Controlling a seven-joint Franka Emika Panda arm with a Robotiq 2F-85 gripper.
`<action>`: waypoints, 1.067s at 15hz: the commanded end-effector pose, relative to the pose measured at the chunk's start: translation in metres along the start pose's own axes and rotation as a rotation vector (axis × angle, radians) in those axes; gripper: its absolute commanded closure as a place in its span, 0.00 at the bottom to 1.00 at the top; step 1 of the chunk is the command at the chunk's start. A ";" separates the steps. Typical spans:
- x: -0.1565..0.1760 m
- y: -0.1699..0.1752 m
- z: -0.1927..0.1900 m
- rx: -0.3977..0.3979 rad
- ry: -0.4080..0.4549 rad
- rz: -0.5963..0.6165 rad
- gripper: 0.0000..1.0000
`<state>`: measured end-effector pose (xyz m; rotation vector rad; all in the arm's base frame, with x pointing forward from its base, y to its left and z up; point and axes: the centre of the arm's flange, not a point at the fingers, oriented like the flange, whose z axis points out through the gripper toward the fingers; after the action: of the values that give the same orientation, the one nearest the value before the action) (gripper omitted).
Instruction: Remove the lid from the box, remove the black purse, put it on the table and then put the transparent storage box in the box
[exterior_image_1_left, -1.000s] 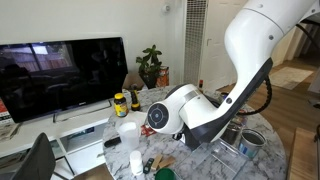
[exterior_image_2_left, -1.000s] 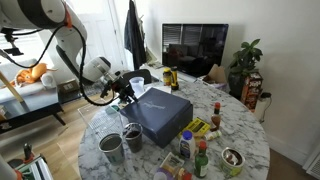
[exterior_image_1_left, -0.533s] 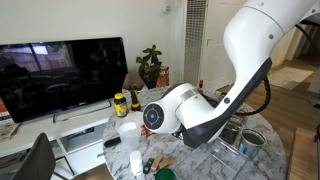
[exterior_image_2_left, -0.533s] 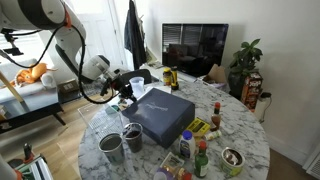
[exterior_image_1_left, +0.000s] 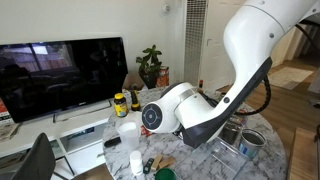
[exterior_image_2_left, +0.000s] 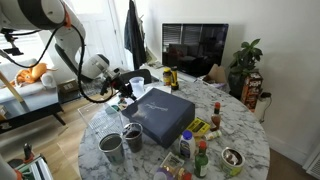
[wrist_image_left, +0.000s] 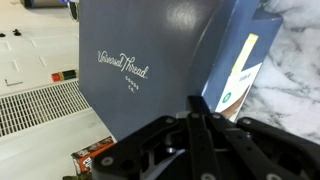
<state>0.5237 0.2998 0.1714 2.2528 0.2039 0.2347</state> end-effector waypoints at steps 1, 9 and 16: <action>-0.004 0.006 -0.014 -0.043 0.011 0.014 0.96; -0.010 0.069 -0.027 0.222 0.002 0.096 0.34; -0.056 0.187 0.015 0.584 0.004 0.272 0.00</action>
<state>0.5275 0.2156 0.2817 2.7188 0.0027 0.3535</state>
